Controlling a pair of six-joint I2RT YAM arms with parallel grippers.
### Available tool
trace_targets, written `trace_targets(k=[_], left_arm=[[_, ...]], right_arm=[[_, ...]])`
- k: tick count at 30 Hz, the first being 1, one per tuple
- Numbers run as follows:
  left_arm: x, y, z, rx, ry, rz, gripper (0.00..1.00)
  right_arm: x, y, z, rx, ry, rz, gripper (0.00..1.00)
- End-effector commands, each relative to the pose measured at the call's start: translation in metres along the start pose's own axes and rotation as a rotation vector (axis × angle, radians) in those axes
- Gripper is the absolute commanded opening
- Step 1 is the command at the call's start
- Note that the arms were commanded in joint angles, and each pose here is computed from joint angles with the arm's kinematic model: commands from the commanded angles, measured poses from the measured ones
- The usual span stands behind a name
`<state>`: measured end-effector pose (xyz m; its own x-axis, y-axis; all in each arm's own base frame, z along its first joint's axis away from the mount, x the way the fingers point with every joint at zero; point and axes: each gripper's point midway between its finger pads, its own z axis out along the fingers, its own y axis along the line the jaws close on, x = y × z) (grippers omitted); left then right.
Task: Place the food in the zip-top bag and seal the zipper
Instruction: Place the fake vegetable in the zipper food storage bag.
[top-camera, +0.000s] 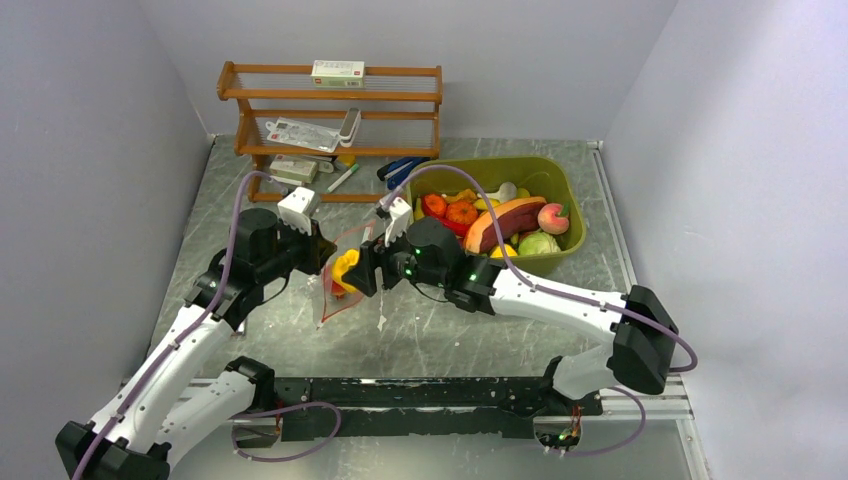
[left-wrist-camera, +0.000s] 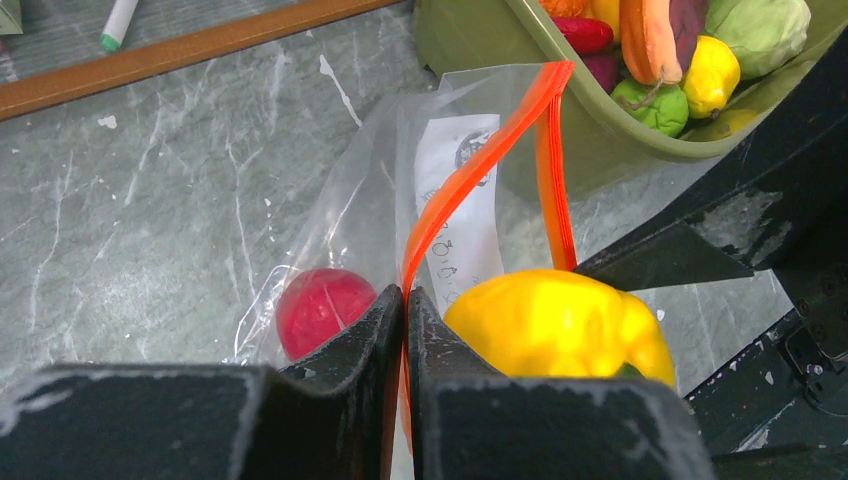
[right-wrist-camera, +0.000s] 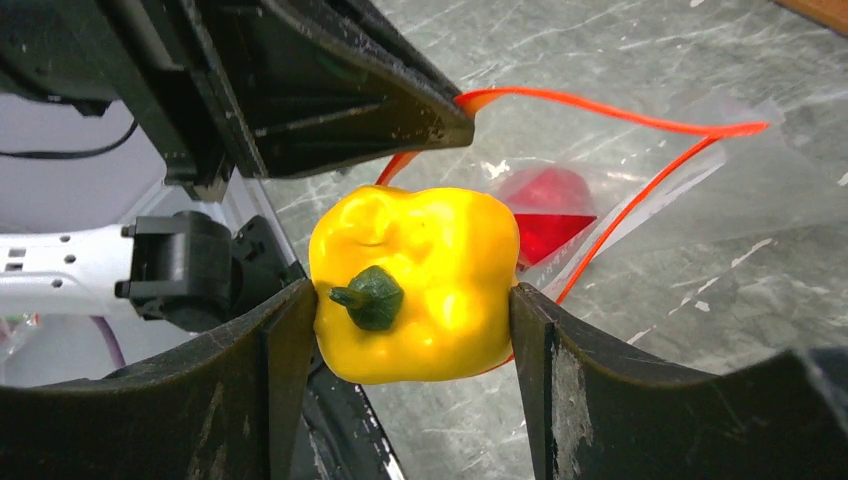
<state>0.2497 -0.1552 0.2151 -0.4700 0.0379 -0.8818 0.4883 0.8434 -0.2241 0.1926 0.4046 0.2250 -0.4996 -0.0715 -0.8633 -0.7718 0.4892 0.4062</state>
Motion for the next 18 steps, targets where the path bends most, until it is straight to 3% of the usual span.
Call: trace_targets(k=[1, 7, 13, 18], left_arm=[[-0.0046, -0.0035, -0.0013, 0.021, -0.026, 0.004, 0.07], [-0.0050, -0.0037, -0.0017, 0.022, -0.031, 0.003, 0.07], [-0.0044, -0.0034, -0.0012, 0.020, -0.025, 0.002, 0.07], [-0.0051, -0.0046, -0.0014, 0.027, -0.030, 0.001, 0.07]], right_arm=[[-0.0189, -0.0006, 0.0031, 0.044, -0.037, -0.004, 0.59], [-0.0180, -0.0027, 0.0052, 0.057, -0.022, -0.012, 0.64], [-0.0156, -0.0010, 0.0050, 0.045, -0.014, -0.007, 0.76], [-0.0193, 0.0017, 0.0020, 0.041, -0.028, 0.012, 0.78]])
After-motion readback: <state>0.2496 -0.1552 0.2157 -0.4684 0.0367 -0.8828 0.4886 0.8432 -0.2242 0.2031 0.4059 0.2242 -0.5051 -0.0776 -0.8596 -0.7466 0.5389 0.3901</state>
